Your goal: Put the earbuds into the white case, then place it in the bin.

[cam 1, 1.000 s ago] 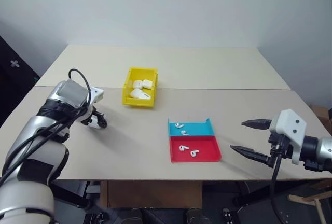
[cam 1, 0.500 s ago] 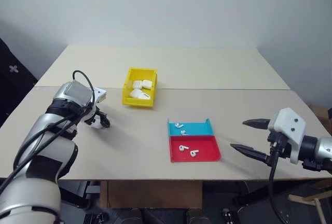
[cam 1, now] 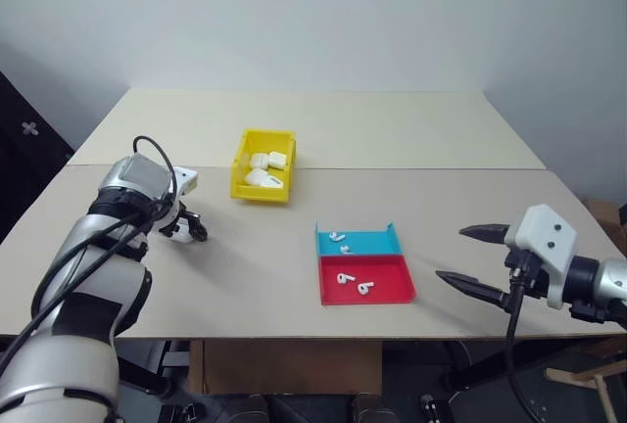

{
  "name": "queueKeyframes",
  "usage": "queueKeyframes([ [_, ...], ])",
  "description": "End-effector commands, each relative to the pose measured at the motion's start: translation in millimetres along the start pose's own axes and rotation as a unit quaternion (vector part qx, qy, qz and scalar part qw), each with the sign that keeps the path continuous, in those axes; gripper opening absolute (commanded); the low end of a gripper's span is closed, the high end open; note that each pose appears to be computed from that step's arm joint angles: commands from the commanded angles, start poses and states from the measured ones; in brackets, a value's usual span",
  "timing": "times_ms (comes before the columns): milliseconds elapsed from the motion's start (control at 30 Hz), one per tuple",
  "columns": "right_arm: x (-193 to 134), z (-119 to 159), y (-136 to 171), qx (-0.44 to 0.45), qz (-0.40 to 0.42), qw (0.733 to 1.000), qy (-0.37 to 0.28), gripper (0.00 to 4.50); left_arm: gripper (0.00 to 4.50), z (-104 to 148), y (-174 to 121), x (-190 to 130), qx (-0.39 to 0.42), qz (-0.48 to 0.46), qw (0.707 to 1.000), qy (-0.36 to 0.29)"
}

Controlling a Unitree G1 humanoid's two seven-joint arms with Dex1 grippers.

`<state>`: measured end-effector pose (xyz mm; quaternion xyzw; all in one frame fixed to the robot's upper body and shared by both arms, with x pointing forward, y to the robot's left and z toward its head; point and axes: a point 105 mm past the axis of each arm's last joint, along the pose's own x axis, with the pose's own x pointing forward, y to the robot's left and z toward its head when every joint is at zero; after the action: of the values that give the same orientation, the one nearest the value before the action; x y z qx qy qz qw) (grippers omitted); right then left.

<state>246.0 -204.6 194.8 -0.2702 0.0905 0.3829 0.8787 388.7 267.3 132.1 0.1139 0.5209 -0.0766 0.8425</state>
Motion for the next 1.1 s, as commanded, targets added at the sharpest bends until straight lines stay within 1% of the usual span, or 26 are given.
queueKeyframes([
  [33, -1.5, 6.0, -2.0, -0.017, -0.012, 1.0, -0.005, 4.5, 4.09, -14.8, 17.9, 1.9, -0.02, 0.031, 0.999, 0.027],
  [67, -1.3, 5.6, -2.2, -0.018, -0.013, 1.0, -0.004, 4.5, 3.88, -16.2, 19.5, 2.2, -0.022, 0.033, 0.999, 0.028],
  [167, -0.9, 4.8, -2.8, -0.018, -0.014, 1.0, -0.002, 4.5, 2.97, -19.7, 22.9, 3.5, -0.027, 0.036, 0.999, 0.031],
  [200, -0.5, 4.4, -3.2, -0.018, -0.015, 1.0, -0.002, 4.5, 2.8, -21.0, 24.2, 4.2, -0.03, 0.038, 0.998, 0.031],
  [367, 0.8, 4.4, -4.3, -0.022, -0.015, 1.0, -0.001, 4.5, 2.8, -17.8, 25.7, 3.4, -0.021, 0.042, 0.999, 0.022],
  [433, 0.9, 5.3, -5.0, -0.023, -0.015, 1.0, -0.004, 4.5, 2.8, -12.5, 24.9, -0.6, -0.014, 0.04, 0.999, 0.012],
  [533, 0.4, 6.1, -6.1, -0.027, -0.017, 0.999, -0.005, 4.5, 2.8, 2.4, 20.8, -16.1, 0.0, 0.023, 1.0, -0.017],
  [600, -0.9, 8.6, -8.0, -0.03, -0.02, 0.999, -0.01, 4.5, 2.8, 19.4, 13.8, -34.2, 0.012, -0.002, 0.998, -0.067],
  [667, -3.3, 13.1, -11.8, -0.038, -0.029, 0.999, -0.021, 4.5, 2.8, 37.6, 1.8, -58.4, 0.052, -0.022, 0.988, -0.143],
  [733, -5.5, 19.0, -15.3, -0.048, -0.037, 0.997, -0.036, 4.5, 2.8, 49.4, -13.0, -80.8, 0.093, -0.034, 0.968, -0.232],
  [767, -6.6, 22.9, -16.7, -0.056, -0.04, 0.997, -0.046, 4.5, 2.8, 50.9, -21.4, -90.3, 0.11, -0.043, 0.955, -0.272],
  [800, -7.4, 27.1, -17.5, -0.068, -0.041, 0.995, -0.054, 4.5, 2.8, 54.7, -33.8, -99.8, 0.135, -0.055, 0.929, -0.34],
  [833, -7.6, 30.5, -17.7, -0.078, -0.038, 0.994, -0.059, 4.5, 2.8, 58.1, -45.8, -110.9, 0.17, -0.046, 0.886, -0.428],
  [867, -7.5, 33.7, -16.5, -0.09, -0.027, 0.994, -0.061, 4.5, 2.8, 52.7, -58.5, -122.0, 0.203, -0.046, 0.839, -0.502],
  [900, -7.5, 36.6, -15.1, -0.099, -0.016, 0.993, -0.061, 4.5, 2.8, 40.1, -68.7, -126.1, 0.221, -0.06, 0.817, -0.53],
  [967, -6.9, 41.3, -13.8, -0.116, 0.002, 0.992, -0.057, 4.5, 2.8, 17.0, -88.4, -124.3, 0.238, -0.094, 0.781, -0.569],
  [1000, -6.3, 43.2, -14.1, -0.124, 0.006, 0.991, -0.054, 4.5, 2.8, 8.8, -95.5, -123.4, 0.231, -0.11, 0.769, -0.586],
  [1033, -5.7, 44.6, -14.0, -0.131, 0.01, 0.99, -0.051, 4.5, 2.8, 1.8, -101.8, -120.2, 0.22, -0.13, 0.771, -0.584],
  [1067, -5.0, 46.0, -13.6, -0.136, 0.014, 0.989, -0.047, 4.5, 2.8, -4.3, -109.3, -118.4, 0.214, -0.144, 0.765, -0.591],
  [1100, -4.0, 47.9, -13.0, -0.139, 0.018, 0.989, -0.047, 4.5, 2.8, -8.8, -117.3, -120.2, 0.21, -0.163, 0.745, -0.612],
])
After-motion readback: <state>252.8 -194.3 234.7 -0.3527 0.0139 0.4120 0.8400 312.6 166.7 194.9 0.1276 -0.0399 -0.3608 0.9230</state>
